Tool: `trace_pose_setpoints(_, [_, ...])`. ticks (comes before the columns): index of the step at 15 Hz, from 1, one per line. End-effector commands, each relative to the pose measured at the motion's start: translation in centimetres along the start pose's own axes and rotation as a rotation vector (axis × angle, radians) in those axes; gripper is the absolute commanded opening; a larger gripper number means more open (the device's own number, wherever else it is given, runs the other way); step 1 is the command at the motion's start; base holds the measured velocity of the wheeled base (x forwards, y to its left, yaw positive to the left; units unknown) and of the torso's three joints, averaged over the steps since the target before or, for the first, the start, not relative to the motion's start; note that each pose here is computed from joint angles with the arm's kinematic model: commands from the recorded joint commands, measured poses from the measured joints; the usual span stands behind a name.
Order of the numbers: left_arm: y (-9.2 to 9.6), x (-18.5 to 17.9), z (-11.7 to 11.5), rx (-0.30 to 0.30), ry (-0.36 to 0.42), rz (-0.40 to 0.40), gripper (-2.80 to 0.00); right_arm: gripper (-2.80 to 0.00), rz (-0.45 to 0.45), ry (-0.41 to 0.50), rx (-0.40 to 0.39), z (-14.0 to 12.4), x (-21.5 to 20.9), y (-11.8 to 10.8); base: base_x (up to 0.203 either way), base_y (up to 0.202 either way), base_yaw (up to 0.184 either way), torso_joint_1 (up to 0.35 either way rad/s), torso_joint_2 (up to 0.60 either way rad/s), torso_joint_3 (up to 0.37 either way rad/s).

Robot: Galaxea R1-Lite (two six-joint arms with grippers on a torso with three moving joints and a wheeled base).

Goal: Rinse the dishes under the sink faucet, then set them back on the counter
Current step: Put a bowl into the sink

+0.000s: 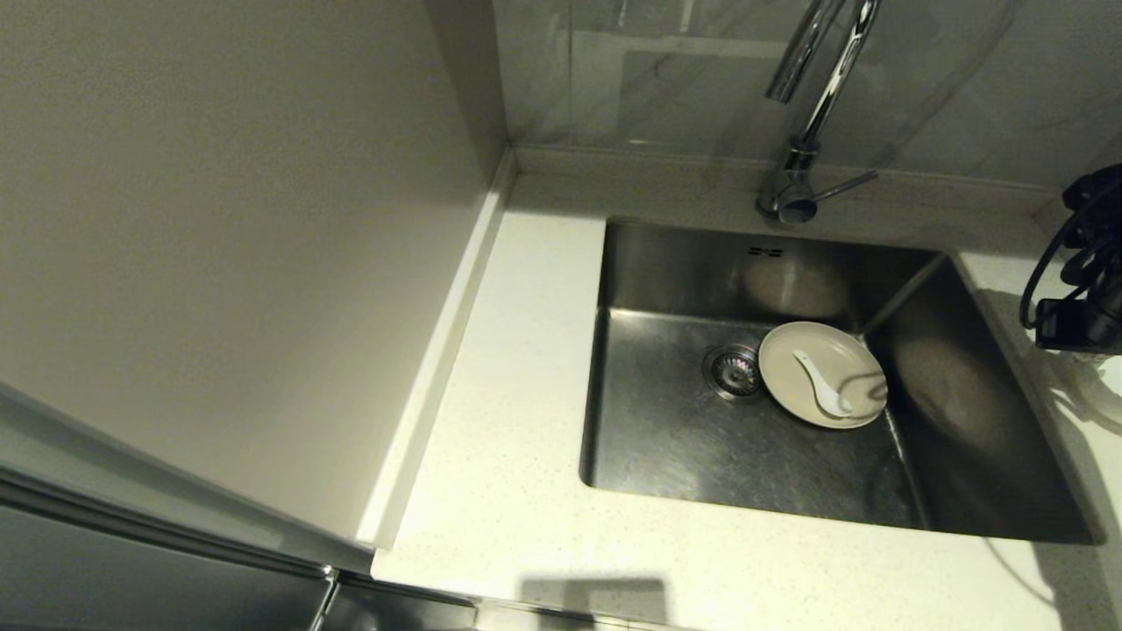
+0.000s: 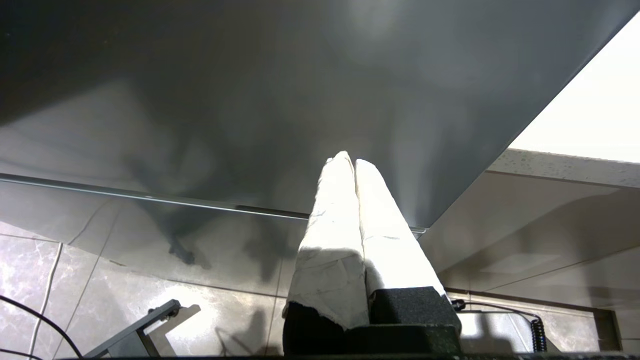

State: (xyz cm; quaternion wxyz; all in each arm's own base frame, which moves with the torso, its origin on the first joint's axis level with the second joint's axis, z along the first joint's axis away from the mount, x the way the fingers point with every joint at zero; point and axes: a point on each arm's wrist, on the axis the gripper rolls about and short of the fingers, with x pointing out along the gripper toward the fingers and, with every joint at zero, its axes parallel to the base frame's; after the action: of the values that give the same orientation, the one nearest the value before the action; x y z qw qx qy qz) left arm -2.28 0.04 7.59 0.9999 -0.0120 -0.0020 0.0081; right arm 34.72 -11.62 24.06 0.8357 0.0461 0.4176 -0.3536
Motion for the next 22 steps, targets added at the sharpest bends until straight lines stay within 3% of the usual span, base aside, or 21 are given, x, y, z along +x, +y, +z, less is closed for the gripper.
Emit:
trace_pose_setpoints(1, [0.0, 0.0, 0.0, -0.001, -0.004, 0.001, -2.8, -2.8, 0.045, -0.043, -0.019, -1.2, -3.5, 0.0, 0.0, 0.0, 0.0, 0.0, 0.0, 0.0])
trace_pose_setpoints(6, [0.0, 0.0, 0.0, -0.001, -0.004, 0.001, -2.8, -2.8, 0.247, -0.214, -0.122, -3.6, -12.4, 3.0, 0.0, 0.0, 0.0, 0.0, 0.0, 0.0])
trace_pose_setpoints(8, [0.0, 0.0, 0.0, -0.001, -0.004, 0.001, -2.8, -2.8, 0.355, -0.345, -0.086, -3.4, -15.1, 4.3, 0.0, 0.0, 0.0, 0.0, 0.0, 0.0])
trace_pose_setpoints(10, [0.0, 0.0, 0.0, -0.001, -0.004, 0.001, -2.8, -2.8, 0.592, -0.43, 0.102, -2.4, -16.8, 5.3, 0.0, 0.0, 0.0, 0.0, 0.0, 0.0])
trace_pose_setpoints(11, [0.0, 0.0, 0.0, -0.001, -0.004, 0.001, -2.8, -2.8, 0.719, -0.421, 0.19, -2.0, -17.3, 5.6, 0.0, 0.0, 0.0, 0.0, 0.0, 0.0])
trace_pose_setpoints(14, [0.0, 0.0, 0.0, -0.001, -0.004, 0.001, -2.8, -2.8, 0.963, -0.347, 0.508, 0.0, -19.8, 4.6, 0.0, 0.0, 0.0, 0.0, 0.0, 0.0])
trace_pose_setpoints(16, [0.0, 0.0, 0.0, -0.001, -0.004, 0.001, -2.8, -2.8, 1.138, -0.18, 0.776, 1.6, -21.1, 2.5, 0.0, 0.0, 0.0, 0.0, 0.0, 0.0])
trace_pose_setpoints(20, [0.0, 0.0, 0.0, -0.001, -0.004, 0.001, -2.8, -2.8, 1.407, 0.337, 1.292, 4.0, -19.7, -3.1, 0.0, 0.0, 0.0, 0.0, 0.0, 0.0])
trace_pose_setpoints(21, [0.0, 0.0, 0.0, -0.001, -0.004, 0.001, -2.8, -2.8, 1.477, 0.48, 1.385, 4.6, -19.6, -4.0, 0.0, 0.0, 0.0, 0.0, 0.0, 0.0])
trace_pose_setpoints(22, [0.0, 0.0, 0.0, -0.001, -0.004, 0.001, -2.8, -2.8, 1.573, 0.584, 1.41, 5.2, -19.9, -4.6, 0.0, 0.0, 0.0, 0.0, 0.0, 0.0])
